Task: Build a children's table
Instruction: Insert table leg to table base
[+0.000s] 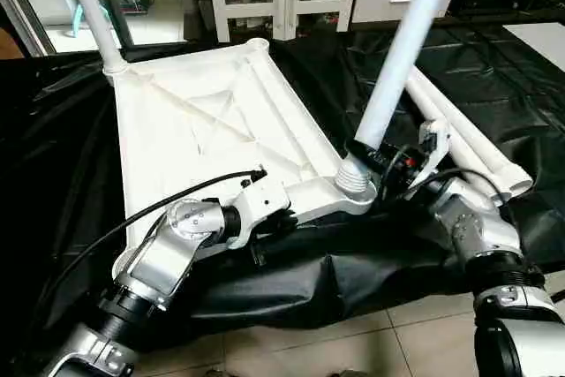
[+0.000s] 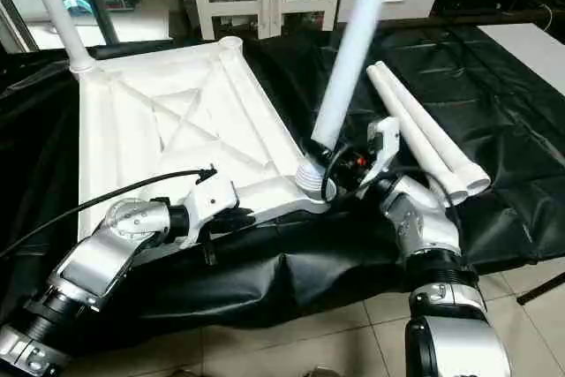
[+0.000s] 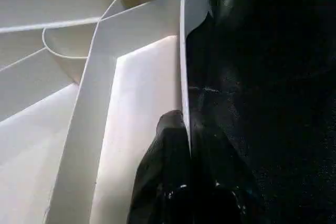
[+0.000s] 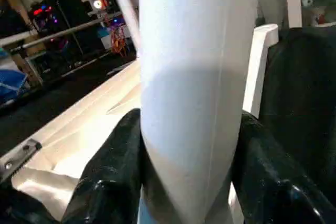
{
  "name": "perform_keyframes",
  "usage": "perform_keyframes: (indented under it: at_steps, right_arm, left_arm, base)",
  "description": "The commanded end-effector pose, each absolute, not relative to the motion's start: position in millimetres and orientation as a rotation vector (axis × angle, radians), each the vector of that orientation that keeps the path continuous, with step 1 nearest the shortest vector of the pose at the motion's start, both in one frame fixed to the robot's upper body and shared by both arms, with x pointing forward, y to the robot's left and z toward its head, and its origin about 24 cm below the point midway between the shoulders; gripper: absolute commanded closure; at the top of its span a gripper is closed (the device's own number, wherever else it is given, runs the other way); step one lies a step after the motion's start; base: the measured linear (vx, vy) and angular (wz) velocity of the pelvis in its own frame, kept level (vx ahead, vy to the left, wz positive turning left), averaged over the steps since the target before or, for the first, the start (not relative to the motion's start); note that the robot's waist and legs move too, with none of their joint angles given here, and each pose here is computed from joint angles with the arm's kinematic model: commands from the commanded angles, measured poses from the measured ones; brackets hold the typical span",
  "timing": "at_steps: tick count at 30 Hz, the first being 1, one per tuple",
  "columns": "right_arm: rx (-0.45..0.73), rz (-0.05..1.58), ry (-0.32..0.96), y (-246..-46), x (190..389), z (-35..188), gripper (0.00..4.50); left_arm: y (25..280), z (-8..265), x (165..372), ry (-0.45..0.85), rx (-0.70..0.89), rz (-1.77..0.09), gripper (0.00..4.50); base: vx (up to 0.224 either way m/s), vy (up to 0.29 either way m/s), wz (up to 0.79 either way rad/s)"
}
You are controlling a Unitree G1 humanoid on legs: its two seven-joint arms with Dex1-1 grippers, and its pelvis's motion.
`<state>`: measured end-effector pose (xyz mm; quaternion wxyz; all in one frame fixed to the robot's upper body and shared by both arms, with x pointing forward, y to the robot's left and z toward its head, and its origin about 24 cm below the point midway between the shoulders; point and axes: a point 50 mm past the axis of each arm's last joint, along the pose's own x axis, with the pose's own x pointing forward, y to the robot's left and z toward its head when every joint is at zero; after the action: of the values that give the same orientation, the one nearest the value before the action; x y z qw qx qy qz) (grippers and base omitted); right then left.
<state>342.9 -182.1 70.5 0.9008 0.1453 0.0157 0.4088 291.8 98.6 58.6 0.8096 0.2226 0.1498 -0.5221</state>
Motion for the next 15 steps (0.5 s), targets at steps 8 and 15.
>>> perform_keyframes:
  at_steps: [8, 15]
  right_arm:
    - [0.259, 0.847, 0.148, -201.6, 327.1, 45, 2.64]
    - [0.268, 0.859, 0.157, -210.4, 320.7, 42, 2.64]
  left_arm:
    - [94, 47, 283, 0.354, 0.463, -1.172, 4.5]
    - [95, 43, 283, 0.39, 0.471, -1.203, 4.5]
  base:
    - [0.0, 0.0, 0.0]
    - [0.0, 0.0, 0.0]
